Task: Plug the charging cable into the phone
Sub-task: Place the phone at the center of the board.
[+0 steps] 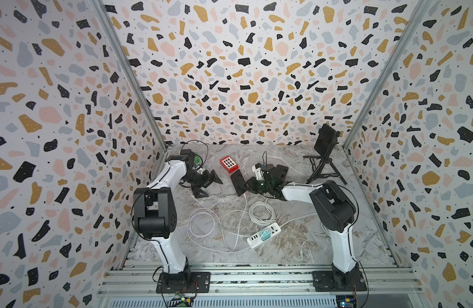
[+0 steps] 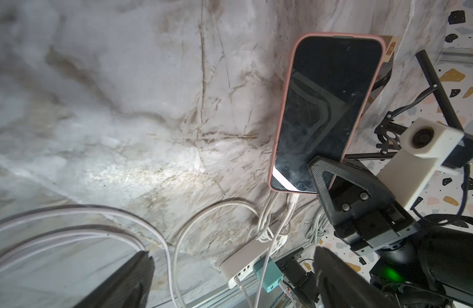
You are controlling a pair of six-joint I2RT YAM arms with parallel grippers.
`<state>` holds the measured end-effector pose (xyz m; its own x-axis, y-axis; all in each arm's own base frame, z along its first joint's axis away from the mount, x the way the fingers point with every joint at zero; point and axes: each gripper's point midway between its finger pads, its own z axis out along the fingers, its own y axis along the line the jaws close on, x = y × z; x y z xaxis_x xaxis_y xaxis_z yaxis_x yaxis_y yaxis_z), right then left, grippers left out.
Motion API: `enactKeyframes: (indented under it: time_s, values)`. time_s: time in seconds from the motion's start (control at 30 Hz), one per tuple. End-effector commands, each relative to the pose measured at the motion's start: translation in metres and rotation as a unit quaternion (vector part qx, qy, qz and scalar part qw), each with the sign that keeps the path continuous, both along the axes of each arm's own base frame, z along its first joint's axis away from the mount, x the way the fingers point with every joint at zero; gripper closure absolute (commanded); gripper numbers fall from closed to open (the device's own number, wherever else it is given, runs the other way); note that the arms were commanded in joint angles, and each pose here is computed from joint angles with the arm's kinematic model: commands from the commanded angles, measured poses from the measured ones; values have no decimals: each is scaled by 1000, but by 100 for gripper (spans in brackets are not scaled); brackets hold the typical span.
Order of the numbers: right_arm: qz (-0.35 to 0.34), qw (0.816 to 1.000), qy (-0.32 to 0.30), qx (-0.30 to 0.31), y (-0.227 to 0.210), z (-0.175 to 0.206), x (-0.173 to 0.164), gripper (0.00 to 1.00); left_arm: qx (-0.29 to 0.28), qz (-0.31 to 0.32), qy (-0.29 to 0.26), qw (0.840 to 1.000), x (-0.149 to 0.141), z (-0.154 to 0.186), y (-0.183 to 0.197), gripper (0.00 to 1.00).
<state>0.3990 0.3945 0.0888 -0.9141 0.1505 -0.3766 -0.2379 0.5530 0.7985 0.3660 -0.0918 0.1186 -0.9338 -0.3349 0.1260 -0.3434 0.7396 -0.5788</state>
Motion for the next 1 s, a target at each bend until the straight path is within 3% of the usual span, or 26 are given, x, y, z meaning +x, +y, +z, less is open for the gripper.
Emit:
enactKeyframes:
  time_s: [0.0, 0.33, 0.47, 0.8, 0.97]
  values:
    - [-13, 999, -40, 26, 1, 25, 21, 97, 14, -13, -10, 1000, 0, -6, 11, 3]
    - [-53, 998, -4, 16, -4, -18, 35, 96, 73, -75, -50, 993, -3, -26, 30, 2]
    - [-76, 997, 11, 17, -10, -32, 34, 91, 96, -86, -66, 989, -2, -29, 37, 2]
    - [-94, 996, 5, 3, -20, -26, 32, 52, 111, -111, -100, 983, -7, -25, 45, 1]
    - [-97, 995, -21, -29, -33, -10, 31, 41, 123, -127, -127, 976, -7, -24, 53, 0]
